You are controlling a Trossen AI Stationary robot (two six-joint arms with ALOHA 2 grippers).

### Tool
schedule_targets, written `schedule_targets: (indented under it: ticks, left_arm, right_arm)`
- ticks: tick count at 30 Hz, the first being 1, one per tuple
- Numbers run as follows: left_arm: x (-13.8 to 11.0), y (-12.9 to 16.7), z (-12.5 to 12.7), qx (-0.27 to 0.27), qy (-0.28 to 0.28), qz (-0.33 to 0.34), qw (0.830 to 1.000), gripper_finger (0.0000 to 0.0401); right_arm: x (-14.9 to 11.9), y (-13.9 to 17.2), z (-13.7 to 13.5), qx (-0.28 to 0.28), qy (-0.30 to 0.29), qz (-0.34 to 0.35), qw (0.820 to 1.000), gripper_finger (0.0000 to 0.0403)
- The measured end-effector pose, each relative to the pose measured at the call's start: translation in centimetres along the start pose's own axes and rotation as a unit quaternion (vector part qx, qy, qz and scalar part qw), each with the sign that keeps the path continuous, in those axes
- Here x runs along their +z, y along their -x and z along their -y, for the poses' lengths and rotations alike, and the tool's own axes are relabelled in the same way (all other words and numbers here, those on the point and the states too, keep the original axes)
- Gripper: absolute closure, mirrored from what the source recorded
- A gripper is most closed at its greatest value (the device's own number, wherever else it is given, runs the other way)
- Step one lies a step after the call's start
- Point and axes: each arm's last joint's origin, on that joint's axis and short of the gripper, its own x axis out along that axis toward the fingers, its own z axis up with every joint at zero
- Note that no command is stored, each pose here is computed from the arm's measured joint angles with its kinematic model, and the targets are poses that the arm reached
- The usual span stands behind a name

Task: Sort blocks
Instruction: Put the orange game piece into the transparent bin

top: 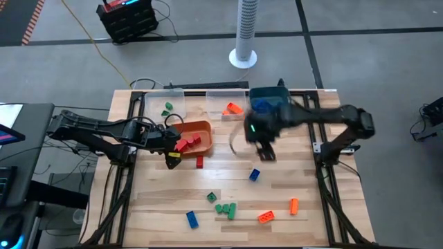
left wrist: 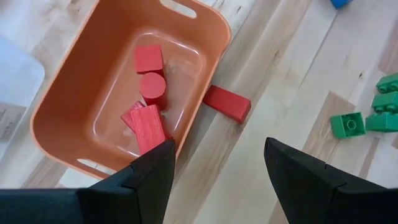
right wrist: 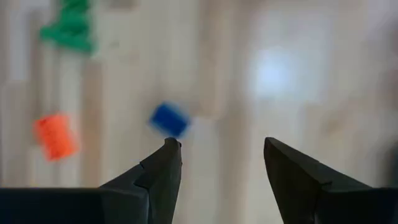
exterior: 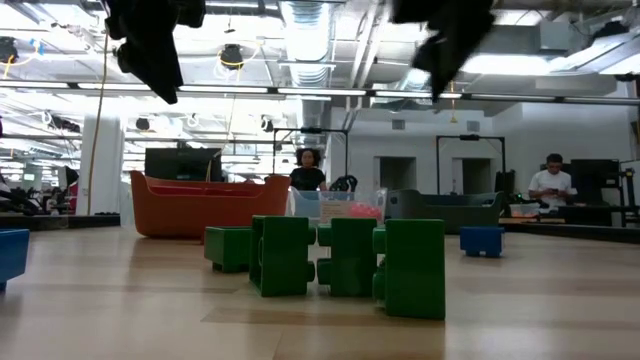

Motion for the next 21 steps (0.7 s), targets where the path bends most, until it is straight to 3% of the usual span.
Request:
schedule_targets:
  ticks: [4,7,9,12,16,21]
  left_arm:
    - [0.0,0.0,0.0,0.0,-0.011,0.0,1.0,0.0162]
    - [0.0,0.0,0.0,0.0,-0.013,0.0,1.0,0.0162]
    - [0.0,0.0,0.0,-0.003,-0.013,-0.002,1.0,0.0162]
    - [0.0,0.0,0.1,-0.009,-0.013,-0.006,1.0,0.0162]
    - [0.0,0.0,0.1,-0.013,-0.013,-0.008,1.0,0.0162]
    - [0.0,0.0,0.1,-0.013,-0.013,-0.008,1.0,0.0162]
  right_arm:
    - [-3.2,-2.3,-4.5,0.024,-0.024,-0.021,0.999,0.017]
    - [-5.7,-4.5,-6.8,0.029,-0.116,-0.052,0.991,0.017]
    - [-7.3,-5.6,-8.1,0.02,-0.193,-0.085,0.977,0.017]
    - [-9.1,-6.7,-9.7,0.001,-0.314,-0.13,0.94,0.017]
    - [-10.4,-7.1,-11.4,-0.018,-0.47,-0.168,0.866,0.017]
    - [-11.2,-7.0,-13.6,-0.029,-0.572,-0.165,0.803,0.017]
